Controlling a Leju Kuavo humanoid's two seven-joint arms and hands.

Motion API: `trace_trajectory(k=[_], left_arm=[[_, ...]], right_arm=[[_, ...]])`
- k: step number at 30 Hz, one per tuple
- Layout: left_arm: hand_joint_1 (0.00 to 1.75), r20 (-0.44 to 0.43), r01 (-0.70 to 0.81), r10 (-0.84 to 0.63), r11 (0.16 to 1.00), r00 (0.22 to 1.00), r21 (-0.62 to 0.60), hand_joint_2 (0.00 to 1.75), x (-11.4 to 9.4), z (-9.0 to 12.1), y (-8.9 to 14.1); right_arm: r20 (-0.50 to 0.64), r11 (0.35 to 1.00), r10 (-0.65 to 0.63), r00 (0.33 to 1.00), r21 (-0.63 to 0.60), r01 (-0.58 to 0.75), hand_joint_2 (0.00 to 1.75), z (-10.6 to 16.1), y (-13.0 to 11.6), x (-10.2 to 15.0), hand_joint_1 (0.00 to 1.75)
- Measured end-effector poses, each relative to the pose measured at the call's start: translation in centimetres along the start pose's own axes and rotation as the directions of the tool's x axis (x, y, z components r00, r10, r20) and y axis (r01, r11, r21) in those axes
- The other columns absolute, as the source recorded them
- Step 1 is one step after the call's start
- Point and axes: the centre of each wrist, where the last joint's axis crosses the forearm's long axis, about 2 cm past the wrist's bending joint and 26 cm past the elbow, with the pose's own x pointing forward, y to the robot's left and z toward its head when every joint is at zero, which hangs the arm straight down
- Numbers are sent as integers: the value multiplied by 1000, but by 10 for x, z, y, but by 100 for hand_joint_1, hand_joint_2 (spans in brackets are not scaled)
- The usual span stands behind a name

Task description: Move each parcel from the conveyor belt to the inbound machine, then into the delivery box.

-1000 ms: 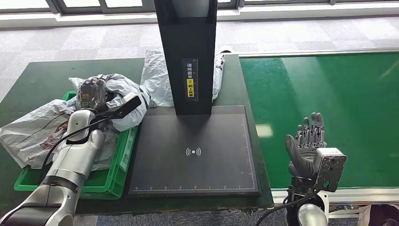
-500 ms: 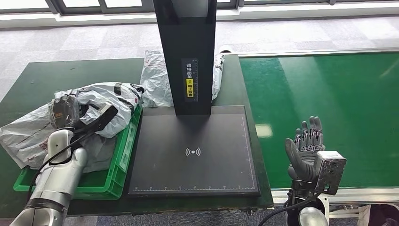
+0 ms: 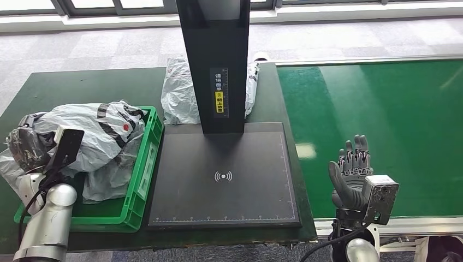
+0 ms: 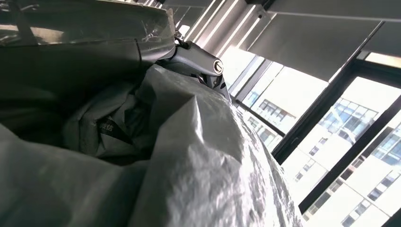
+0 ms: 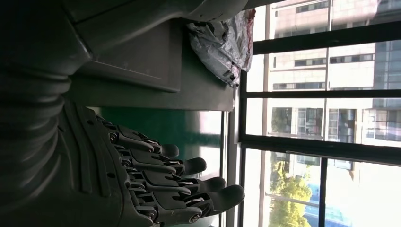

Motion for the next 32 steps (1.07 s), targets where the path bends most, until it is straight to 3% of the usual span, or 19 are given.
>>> trace_trajectory(k=[3, 4, 7, 8, 12, 15, 21, 29, 32], left_arm=[[175, -4, 11, -11, 999, 1000, 44, 175, -11, 6, 14], [140, -1, 20, -20, 998, 1000, 51, 175, -14, 7, 17], [9, 35, 69, -69, 997, 997, -13, 175, -16, 10, 22], [0, 60, 101, -96, 992, 994, -77, 175, -15, 10, 21], [0, 215, 280, -206, 867, 955, -411, 175, -19, 21, 15], [0, 313, 367, -223, 750, 923, -550, 175, -33, 31, 21], [0, 393, 441, -236, 675, 889, -592, 175, -54, 27, 43], [0, 424, 477, -254, 656, 869, -585, 175, -57, 23, 50], [0, 515, 557, -267, 606, 815, -568, 175, -53, 6, 53]], right_arm=[[2, 1000, -4, 1000, 14, 4, 175, -5, 4, -1, 0], [2, 1000, -6, 1000, 17, 5, 175, -6, 4, -1, 0], [-2, 1000, -4, 1000, 20, 4, 175, -8, 5, -2, 0], [-4, 1000, -2, 1000, 22, 2, 175, -8, 5, -2, 0], [-5, 998, 12, 1000, 65, -11, 175, -10, 6, -1, 0], [4, 994, 19, 1000, 106, -20, 175, -14, 7, -1, 0], [7, 992, 27, 1000, 122, -27, 175, -16, 6, -2, 0], [8, 992, 29, 1000, 124, -29, 175, -16, 6, -3, 0], [8, 992, 36, 999, 125, -37, 175, -16, 4, -3, 0]])
